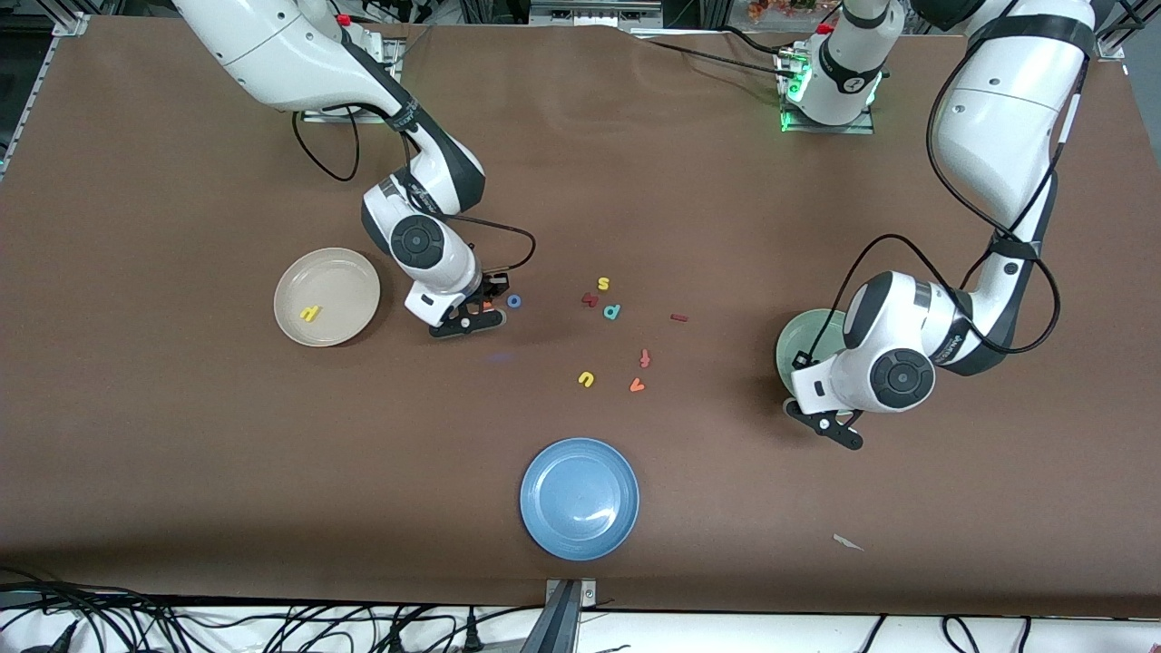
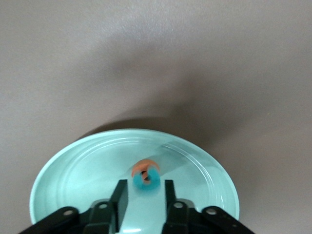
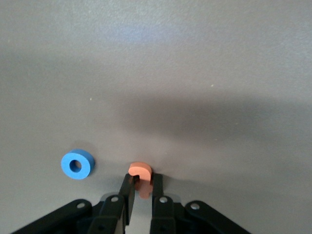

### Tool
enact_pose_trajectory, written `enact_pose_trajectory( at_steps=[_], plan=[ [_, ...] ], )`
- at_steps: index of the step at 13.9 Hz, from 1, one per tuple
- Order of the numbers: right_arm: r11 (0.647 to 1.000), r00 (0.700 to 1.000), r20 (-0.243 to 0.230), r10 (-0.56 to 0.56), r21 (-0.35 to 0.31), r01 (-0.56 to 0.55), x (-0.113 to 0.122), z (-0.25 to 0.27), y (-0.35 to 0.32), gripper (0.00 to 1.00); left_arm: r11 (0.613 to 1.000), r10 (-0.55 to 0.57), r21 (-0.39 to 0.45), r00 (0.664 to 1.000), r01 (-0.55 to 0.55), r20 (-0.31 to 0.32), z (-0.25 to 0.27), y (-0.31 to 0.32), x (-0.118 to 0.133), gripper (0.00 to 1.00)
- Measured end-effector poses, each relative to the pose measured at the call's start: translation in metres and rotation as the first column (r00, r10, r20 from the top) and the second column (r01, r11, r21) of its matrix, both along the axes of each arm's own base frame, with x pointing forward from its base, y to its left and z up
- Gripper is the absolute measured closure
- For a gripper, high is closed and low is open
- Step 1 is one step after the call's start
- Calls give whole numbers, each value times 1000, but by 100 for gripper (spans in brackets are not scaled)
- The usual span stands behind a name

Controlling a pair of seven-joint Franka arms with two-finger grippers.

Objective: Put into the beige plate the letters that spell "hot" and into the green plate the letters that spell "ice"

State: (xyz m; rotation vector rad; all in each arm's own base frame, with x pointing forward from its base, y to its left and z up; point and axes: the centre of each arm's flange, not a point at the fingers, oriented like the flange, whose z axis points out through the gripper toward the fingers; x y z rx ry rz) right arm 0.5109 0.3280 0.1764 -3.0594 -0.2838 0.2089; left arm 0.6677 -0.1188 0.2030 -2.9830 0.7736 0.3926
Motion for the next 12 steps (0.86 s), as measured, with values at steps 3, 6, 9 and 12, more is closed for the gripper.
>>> enact_pose_trajectory(
  at_steps=[3, 6, 9, 12],
  plan=[
    [999, 999, -19, -31, -44, 30, 20, 13, -17, 81, 999, -42, -28, 999, 42, 8, 12, -30, -5, 30],
    [993, 996, -58, -63, -105, 57, 49, 47, -47, 81, 986, -148, -72, 989, 150, 23, 38, -91, -20, 1],
    [992, 992, -114, -60, -118, 47, 76, 75, -115, 81, 952, -284, -113, 958, 285, 31, 48, -128, -33, 0],
    [985, 977, -191, -96, -158, 66, 87, 77, -200, 81, 917, -378, -130, 925, 378, 30, 35, -162, -55, 0]
  ],
)
